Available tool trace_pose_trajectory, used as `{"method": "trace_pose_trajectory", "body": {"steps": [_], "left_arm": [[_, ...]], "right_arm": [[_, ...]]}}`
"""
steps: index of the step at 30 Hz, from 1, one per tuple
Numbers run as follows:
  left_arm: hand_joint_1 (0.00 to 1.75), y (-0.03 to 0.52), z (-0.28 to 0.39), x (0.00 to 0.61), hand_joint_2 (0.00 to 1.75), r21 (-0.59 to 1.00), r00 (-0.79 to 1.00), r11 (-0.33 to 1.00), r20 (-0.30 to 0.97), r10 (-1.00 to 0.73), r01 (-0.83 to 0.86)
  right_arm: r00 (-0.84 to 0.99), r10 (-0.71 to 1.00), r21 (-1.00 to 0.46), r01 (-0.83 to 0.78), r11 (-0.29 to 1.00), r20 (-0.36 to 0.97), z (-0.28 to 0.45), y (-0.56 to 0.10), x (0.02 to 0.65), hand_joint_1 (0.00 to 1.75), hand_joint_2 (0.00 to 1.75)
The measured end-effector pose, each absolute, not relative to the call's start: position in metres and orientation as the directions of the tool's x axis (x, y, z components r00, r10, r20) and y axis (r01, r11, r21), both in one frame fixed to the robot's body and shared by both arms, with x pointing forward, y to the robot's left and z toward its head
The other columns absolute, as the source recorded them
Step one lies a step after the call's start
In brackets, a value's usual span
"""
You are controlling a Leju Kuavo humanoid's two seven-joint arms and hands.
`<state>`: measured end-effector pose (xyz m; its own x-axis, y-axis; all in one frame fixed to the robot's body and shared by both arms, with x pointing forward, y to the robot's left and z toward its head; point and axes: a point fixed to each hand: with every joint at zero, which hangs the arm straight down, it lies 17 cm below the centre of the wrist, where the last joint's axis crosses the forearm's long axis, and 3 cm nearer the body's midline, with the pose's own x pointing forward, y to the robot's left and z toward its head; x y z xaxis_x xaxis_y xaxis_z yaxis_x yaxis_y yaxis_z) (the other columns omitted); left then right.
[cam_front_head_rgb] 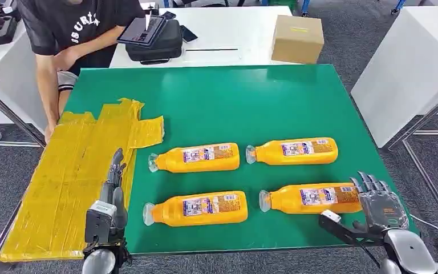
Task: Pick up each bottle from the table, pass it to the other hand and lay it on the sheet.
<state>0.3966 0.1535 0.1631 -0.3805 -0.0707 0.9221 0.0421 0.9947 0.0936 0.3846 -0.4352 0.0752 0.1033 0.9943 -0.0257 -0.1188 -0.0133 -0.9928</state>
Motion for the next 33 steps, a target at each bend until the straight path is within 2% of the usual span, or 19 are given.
{"method": "trace_pose_trajectory", "body": {"steps": [19, 26, 33], "left_arm": [[0.0, 0.15, 0.169, 0.4, 0.0, 0.086, -0.389, 0.995, 0.919, -0.058, 0.055], [0.0, 0.149, 0.168, 0.403, 0.0, 0.083, -0.385, 0.995, 0.921, -0.054, 0.059], [0.0, 0.147, 0.165, 0.406, 0.0, 0.082, -0.378, 0.994, 0.924, -0.052, 0.065]], "right_arm": [[-0.036, 0.999, -0.99, -0.139, 0.031, 0.036, 0.056, -0.375, 0.41, 0.0, 1.75], [-0.035, 0.998, -0.979, -0.198, 0.044, 0.052, 0.042, -0.37, 0.407, 0.0, 1.75], [0.027, 1.0, -0.971, -0.237, 0.016, 0.01, 0.035, -0.382, 0.405, 0.0, 1.75]]}}
